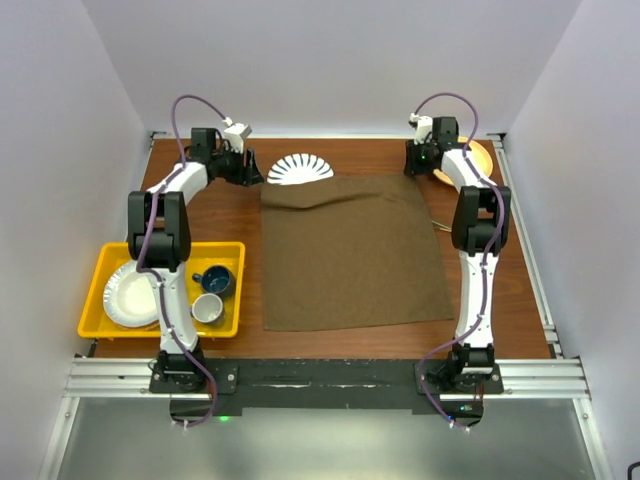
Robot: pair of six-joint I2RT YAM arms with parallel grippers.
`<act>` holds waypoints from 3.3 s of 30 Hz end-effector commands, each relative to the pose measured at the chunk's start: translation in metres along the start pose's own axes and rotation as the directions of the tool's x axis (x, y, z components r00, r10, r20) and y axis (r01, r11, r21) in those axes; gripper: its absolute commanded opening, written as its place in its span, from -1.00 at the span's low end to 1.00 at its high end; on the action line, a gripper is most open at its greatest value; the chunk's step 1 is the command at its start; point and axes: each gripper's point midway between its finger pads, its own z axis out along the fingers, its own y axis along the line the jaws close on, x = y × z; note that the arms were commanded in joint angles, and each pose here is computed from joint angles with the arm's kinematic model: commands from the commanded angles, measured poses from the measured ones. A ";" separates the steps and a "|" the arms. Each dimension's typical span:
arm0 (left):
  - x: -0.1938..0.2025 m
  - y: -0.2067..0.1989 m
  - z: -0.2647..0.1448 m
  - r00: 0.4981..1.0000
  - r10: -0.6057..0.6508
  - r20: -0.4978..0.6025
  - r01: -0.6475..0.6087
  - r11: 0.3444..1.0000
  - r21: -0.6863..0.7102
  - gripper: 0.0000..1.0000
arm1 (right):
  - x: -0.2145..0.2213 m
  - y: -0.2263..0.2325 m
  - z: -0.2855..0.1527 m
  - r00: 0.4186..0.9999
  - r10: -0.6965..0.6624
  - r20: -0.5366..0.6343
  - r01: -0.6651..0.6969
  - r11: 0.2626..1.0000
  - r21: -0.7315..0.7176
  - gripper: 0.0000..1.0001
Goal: Fold the napkin into a case and place the utensils inside
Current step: Pick up the flattened napkin from the center of the board, then fold and flatten the napkin at the center of the board.
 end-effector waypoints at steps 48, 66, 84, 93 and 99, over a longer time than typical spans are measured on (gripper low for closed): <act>-0.004 -0.088 -0.074 0.947 0.315 0.057 -0.319 0.912 0.259 -1.00 | -0.021 0.033 -0.139 0.982 -0.183 0.041 0.187 0.970 -0.156 -1.00; 0.156 -0.185 -0.130 0.716 0.688 -0.116 -0.560 0.665 0.494 -1.00 | 0.138 0.065 -0.230 0.843 -0.490 -0.221 0.380 0.834 -0.400 -1.00; 0.232 -0.238 -0.171 0.555 0.818 -0.152 -0.573 0.509 0.642 -1.00 | 0.240 0.075 -0.285 0.645 -0.699 -0.307 0.488 0.687 -0.538 -1.00; 0.248 -0.238 -0.167 0.499 0.851 -0.164 -0.591 0.473 0.654 -1.00 | 0.266 0.080 -0.285 0.597 -0.734 -0.325 0.492 0.654 -0.574 -1.00; 0.245 -0.244 -0.169 0.495 0.855 -0.155 -0.596 0.464 0.656 -1.00 | 0.268 0.082 -0.292 0.576 -0.753 -0.318 0.496 0.632 -0.595 -1.00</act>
